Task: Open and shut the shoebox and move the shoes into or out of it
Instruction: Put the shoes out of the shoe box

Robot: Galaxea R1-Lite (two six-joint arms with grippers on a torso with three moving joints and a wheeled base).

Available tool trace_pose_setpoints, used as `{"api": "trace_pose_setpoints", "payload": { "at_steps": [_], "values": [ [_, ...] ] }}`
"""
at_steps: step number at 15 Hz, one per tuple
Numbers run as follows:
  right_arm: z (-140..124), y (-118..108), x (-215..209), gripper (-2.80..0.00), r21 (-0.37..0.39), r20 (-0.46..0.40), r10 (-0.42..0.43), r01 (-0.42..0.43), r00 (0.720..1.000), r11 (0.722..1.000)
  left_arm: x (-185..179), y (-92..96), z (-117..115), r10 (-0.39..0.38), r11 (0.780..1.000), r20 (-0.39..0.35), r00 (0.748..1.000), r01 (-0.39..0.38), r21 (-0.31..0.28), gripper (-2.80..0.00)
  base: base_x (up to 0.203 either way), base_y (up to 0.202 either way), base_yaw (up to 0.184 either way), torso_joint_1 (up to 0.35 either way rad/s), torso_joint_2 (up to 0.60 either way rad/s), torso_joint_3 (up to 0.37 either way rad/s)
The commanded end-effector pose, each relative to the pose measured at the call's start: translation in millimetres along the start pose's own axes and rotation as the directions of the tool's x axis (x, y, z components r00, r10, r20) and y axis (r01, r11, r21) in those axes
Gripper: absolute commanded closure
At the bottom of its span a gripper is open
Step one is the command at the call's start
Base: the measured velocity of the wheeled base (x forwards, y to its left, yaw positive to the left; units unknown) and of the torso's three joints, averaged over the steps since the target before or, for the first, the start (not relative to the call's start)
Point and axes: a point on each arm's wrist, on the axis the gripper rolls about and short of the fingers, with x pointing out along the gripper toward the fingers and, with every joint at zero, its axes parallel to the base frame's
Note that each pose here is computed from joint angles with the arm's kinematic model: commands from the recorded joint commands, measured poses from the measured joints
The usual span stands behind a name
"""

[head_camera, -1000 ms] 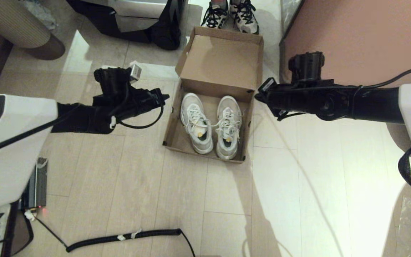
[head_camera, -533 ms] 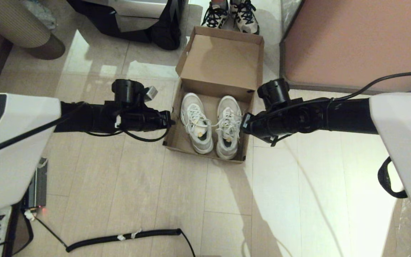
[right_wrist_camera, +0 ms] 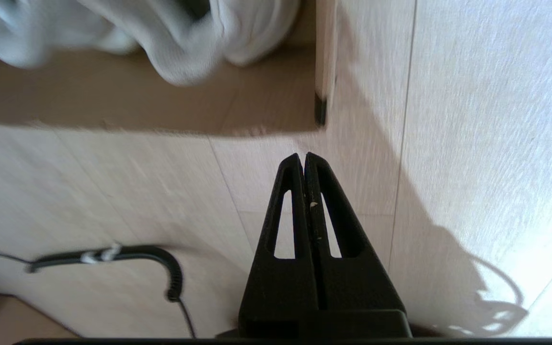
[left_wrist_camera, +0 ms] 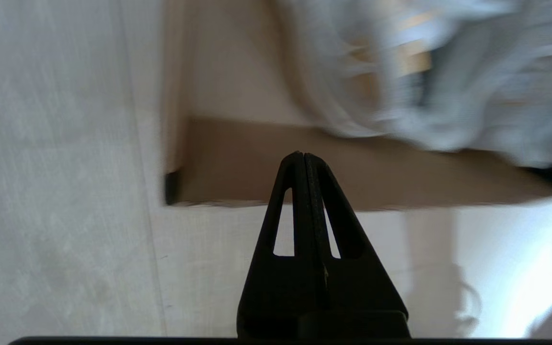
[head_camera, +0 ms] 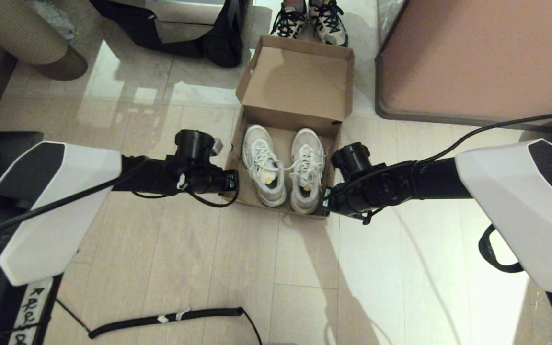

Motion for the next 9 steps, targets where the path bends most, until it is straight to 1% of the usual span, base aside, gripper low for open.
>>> {"api": "trace_pose_setpoints", "payload": {
  "at_steps": [1, 5, 6, 8, 9],
  "values": [
    [-13, 2, 13, 0.00, -0.013, -0.027, -0.022, 0.022, 0.999, 1.000, 18, -1.0, -15, 0.014, 1.000, -0.032, 0.999, -0.014, 0.001, 0.00, 0.000, 0.000, 0.000, 0.000, 0.00, 0.000],
    [-24, 1, 28, 0.00, -0.024, -0.052, -0.040, 0.039, 0.998, 0.999, 37, -7.0, -25, 0.051, 0.999, -0.037, 0.998, -0.051, 0.012, 0.00, 0.000, 0.000, 0.000, 0.000, 0.00, 0.000],
    [-24, 2, 30, 0.00, -0.026, -0.047, -0.044, 0.043, 0.998, 0.999, 41, -7.7, -28, 0.059, 0.998, -0.037, 0.998, -0.058, 0.016, 0.00, 0.000, 0.000, 0.000, 0.000, 0.00, 0.000],
    [-25, 2, 37, 0.00, -0.028, -0.045, -0.045, 0.044, 0.998, 0.999, 46, -8.7, -33, 0.060, 0.998, -0.047, 0.997, -0.059, 0.018, 0.00, 0.000, 0.000, 0.000, 0.000, 0.00, 0.000],
    [-25, 2, 40, 0.00, -0.028, -0.045, -0.046, 0.044, 0.998, 0.999, 48, -9.0, -34, 0.057, 0.998, -0.037, 0.998, -0.056, 0.019, 0.00, 0.000, 0.000, 0.000, 0.000, 0.00, 0.000]
  ]
}}
